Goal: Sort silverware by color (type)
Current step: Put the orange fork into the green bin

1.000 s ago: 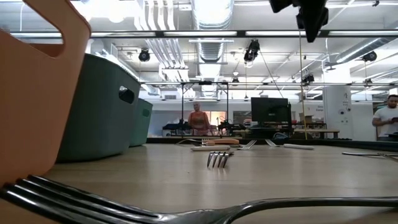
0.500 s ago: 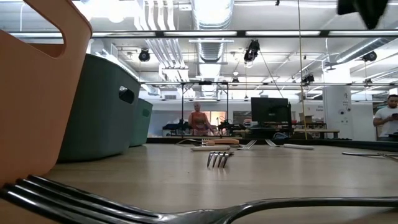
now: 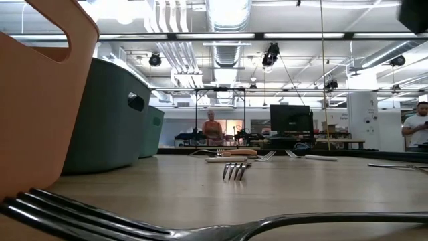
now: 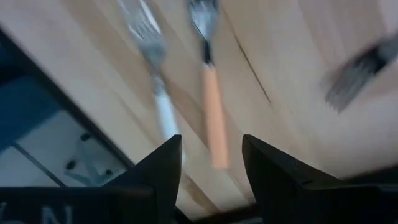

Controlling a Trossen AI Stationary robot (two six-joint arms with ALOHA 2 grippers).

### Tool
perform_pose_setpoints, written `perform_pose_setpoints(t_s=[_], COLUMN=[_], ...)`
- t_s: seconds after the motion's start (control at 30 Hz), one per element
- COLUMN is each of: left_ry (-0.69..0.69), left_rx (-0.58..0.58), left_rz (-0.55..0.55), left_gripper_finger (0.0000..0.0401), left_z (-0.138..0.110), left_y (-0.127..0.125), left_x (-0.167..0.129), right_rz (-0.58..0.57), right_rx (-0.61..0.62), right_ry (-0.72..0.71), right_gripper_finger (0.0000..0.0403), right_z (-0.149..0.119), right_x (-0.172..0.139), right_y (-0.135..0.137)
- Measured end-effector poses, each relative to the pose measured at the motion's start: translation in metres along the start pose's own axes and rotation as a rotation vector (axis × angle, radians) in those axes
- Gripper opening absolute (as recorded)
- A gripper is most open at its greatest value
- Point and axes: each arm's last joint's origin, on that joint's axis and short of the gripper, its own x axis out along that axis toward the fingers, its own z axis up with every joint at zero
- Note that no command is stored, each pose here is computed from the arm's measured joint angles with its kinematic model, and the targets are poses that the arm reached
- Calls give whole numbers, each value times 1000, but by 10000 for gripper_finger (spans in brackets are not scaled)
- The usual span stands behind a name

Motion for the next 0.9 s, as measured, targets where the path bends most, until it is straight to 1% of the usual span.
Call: perform_pose_setpoints(t_s=[0.1, 0.17, 0.23, 0.27, 0.43, 0.57, 0.7, 0.9], left_ry=[-17, -20, -21, -22, -22, -22, -23, -24], left_rx=[7, 6, 4, 3, 2, 1, -5, -7], left_rz=[0, -2, -3, -4, -4, -4, -8, -8], left_gripper_finger=[116, 116, 116, 116, 116, 116, 116, 116], left_z=[2, 3, 4, 4, 4, 4, 5, 6], left_y=[3, 4, 5, 5, 5, 5, 6, 7], left_x=[-2, -3, -3, -3, -3, -3, -4, -4], right_rz=[-50, -28, 16, 21, -48, -51, -9, -83], right_rx=[7, -1, -24, -25, -13, -22, -63, -62], right_ry=[69, 105, 121, 125, 151, 199, 238, 264], right_gripper_finger=[155, 154, 153, 154, 163, 166, 166, 157], right_z=[-10, -13, -15, -15, -12, -10, -10, -8], right_x=[19, 29, 38, 44, 66, 81, 97, 117], right_y=[-7, -7, -5, -5, -13, -12, -3, -1])
